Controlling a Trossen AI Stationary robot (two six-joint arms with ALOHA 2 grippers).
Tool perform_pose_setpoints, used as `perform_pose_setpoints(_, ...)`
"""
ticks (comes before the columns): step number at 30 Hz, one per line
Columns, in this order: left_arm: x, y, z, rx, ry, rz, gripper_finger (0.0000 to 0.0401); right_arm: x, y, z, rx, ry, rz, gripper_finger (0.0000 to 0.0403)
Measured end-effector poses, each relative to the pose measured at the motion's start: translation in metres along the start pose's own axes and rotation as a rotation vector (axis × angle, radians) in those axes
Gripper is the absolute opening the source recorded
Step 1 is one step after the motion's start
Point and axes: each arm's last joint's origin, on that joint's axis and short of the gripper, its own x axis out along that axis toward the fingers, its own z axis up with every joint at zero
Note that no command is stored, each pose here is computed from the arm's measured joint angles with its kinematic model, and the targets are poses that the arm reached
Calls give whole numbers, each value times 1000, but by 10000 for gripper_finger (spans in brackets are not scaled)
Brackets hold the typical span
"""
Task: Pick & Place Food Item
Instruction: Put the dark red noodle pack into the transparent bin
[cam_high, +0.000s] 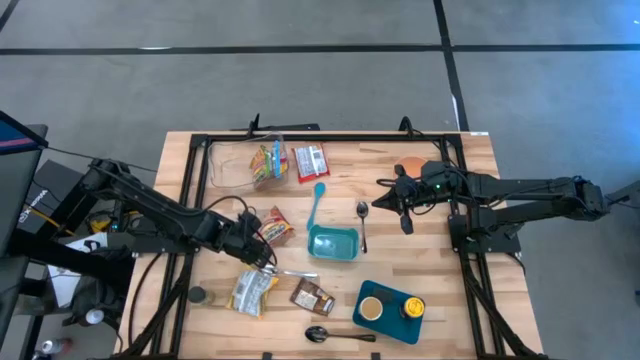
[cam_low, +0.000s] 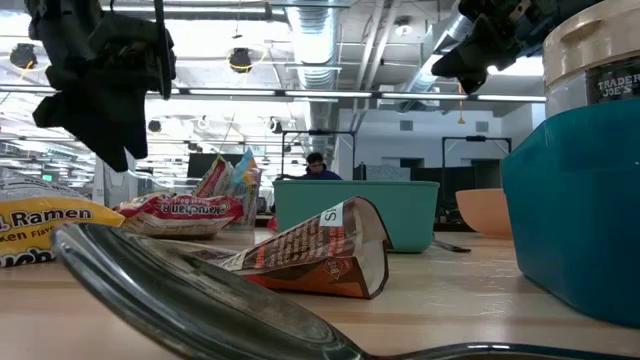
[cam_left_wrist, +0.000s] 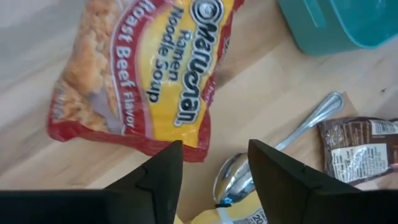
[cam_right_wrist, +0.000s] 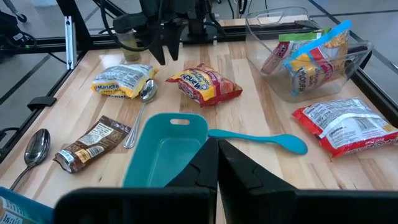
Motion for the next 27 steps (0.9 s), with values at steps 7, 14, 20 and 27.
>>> perform_pose_setpoints(7, 9, 7, -5, 1, 10, 0, 153, 0, 0, 0, 0, 0, 0, 0)
perform_pose_setpoints(14, 10, 8, -6, 5, 31, 1, 131, 0, 0, 0, 0, 2, 0, 0)
perform_pose_setpoints(20, 12, 8, -6, 6, 1, 8, 110, 0, 0, 0, 0, 3, 0, 0)
perform_pose_setpoints(27, 18, 7, -8, 16, 2, 38, 96, 0, 0, 0, -2, 3, 0, 0)
